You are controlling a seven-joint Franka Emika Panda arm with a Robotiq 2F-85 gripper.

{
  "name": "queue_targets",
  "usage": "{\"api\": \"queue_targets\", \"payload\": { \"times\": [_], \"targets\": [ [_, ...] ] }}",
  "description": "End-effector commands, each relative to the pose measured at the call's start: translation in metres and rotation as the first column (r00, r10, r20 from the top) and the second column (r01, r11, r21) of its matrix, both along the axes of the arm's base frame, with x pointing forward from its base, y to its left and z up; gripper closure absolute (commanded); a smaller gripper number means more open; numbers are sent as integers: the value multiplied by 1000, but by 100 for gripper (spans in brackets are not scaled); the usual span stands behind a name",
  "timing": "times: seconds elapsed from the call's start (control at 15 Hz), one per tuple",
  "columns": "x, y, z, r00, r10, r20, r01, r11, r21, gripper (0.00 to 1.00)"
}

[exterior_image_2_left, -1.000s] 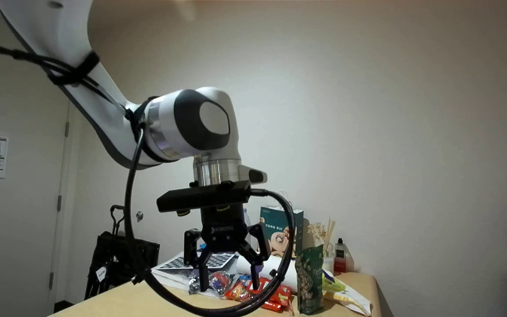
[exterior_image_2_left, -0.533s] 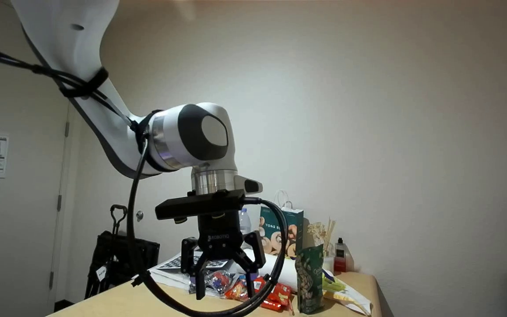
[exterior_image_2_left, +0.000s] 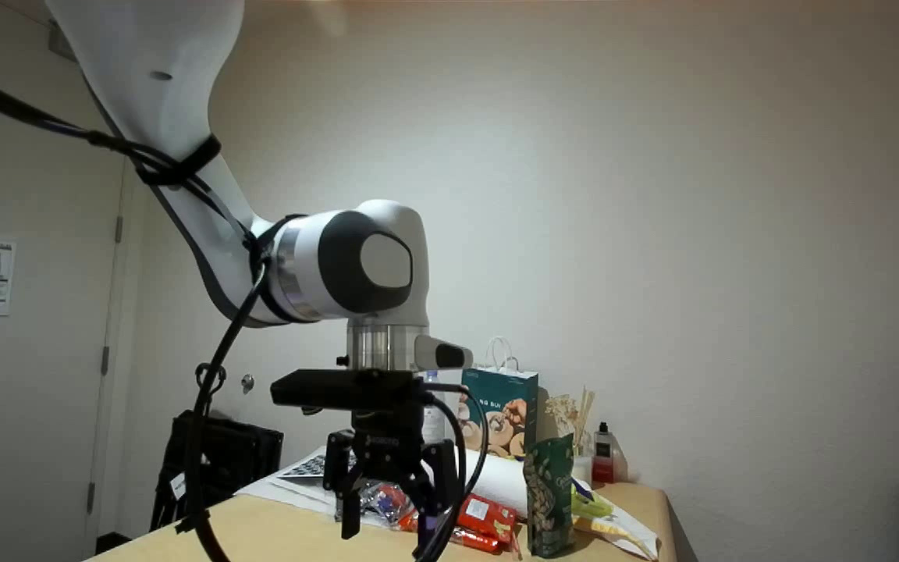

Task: Wipe the table with the napkin

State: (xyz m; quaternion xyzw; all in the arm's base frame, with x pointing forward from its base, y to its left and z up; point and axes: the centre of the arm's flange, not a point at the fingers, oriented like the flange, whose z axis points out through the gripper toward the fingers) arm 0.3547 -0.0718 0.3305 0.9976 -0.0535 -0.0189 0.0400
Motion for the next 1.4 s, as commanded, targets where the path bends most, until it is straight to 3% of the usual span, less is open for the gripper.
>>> {"api": "queue_targets", "payload": {
  "times": [0.0,0.13,0.2,0.53,0.73,1.0,1.13,1.2,1.33],
  "targets": [
    [23,16,-44,992,-123,-7,123,991,44,0],
    [20,21,-53,992,-115,-48,117,992,56,0],
    [10,15,-39,995,-89,-32,91,995,35,0],
    [14,17,-50,994,-93,-61,96,995,41,0],
    [38,47,-71,989,-148,18,149,989,-18,0],
    [71,87,-94,938,-229,259,254,965,-64,0],
    [72,87,-90,940,-211,268,246,964,-103,0],
    [61,72,-68,951,-195,241,213,976,-50,0],
    [65,73,-67,943,-202,262,228,971,-70,0]
  ]
}}
